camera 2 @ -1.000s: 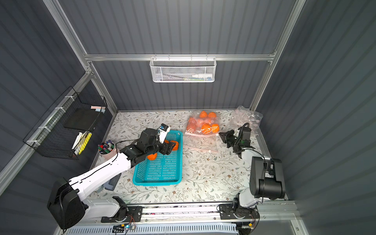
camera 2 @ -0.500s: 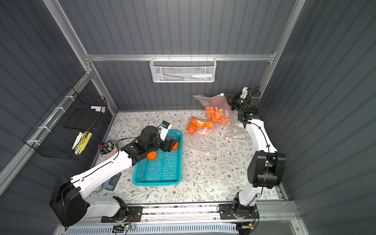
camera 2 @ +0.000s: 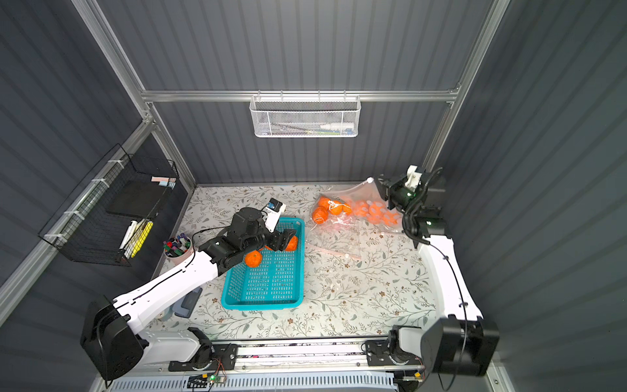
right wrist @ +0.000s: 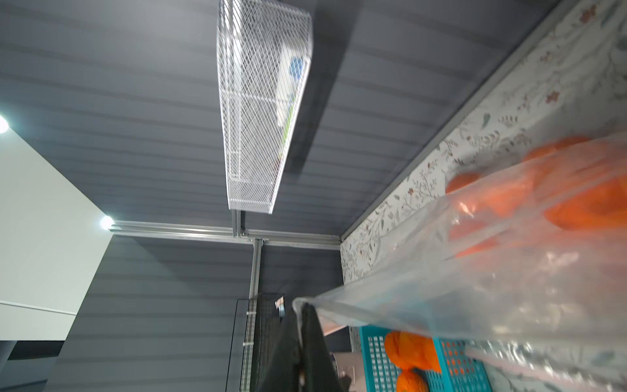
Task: Open the zip-top bag and take out the orange
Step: Pick up the zipper food storage bag, then unzip the zipper on the zipper food storage bag.
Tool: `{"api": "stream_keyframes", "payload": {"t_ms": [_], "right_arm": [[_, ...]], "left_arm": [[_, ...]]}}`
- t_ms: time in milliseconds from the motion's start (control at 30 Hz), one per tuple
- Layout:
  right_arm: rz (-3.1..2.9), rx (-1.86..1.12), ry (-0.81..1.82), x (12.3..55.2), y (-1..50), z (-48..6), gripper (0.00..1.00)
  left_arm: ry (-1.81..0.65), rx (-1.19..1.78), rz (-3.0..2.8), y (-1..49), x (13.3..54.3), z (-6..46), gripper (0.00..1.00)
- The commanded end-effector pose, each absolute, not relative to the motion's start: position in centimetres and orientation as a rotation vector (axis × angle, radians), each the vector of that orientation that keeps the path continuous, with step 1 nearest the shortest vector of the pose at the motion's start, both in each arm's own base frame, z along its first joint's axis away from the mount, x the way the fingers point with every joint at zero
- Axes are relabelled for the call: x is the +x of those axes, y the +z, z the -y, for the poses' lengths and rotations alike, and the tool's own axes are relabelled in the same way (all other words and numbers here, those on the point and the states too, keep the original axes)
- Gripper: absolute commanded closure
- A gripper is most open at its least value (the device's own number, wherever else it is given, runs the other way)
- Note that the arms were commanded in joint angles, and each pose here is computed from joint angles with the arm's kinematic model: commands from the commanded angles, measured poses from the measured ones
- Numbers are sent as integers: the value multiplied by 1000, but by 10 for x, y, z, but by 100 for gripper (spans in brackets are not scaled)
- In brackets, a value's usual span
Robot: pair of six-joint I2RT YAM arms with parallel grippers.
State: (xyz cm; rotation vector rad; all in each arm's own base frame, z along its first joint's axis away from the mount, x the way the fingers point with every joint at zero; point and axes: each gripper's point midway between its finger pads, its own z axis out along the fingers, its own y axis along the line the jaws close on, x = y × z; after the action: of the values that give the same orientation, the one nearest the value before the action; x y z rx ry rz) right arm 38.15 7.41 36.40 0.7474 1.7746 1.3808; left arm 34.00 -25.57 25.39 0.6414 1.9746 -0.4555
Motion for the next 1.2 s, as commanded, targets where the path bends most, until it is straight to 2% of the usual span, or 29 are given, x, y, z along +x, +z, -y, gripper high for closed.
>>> {"api": "stream_keyframes", "payload": {"t_ms": [0, 100, 200, 400, 533, 733, 967, 1067, 1167], "right_arm": [[-1869, 762, 1379, 345, 330, -83, 100], [-1910, 810, 1384, 317, 294, -87, 100], [-1956, 841, 1387, 295, 271, -91, 100], [-2010, 914, 1420, 270, 250, -97, 100], [-1999, 1007, 1483, 263, 243, -99, 100], [-1986, 1061, 1539, 262, 242, -102, 100], [-1981, 1095, 1550, 262, 238, -102, 100], [-1980, 1101, 1563, 262, 237, -103, 100], [-1978, 1105, 1578, 262, 238, -104, 100]], "left_arm": [[-544, 750, -1824, 297, 334, 275, 21], [-592, 887, -1729, 309, 324, 306, 21], [-527, 1100, -1567, 314, 306, 350, 19], [-450, 1330, -1257, 333, 292, 417, 20], [-385, 1478, -1037, 321, 265, 449, 21], [-256, 1526, -1000, 295, 267, 470, 25], [-279, 1525, -1004, 276, 264, 480, 31], [-272, 1500, -1029, 269, 270, 483, 37], [-279, 1460, -1062, 264, 276, 485, 47]]}}
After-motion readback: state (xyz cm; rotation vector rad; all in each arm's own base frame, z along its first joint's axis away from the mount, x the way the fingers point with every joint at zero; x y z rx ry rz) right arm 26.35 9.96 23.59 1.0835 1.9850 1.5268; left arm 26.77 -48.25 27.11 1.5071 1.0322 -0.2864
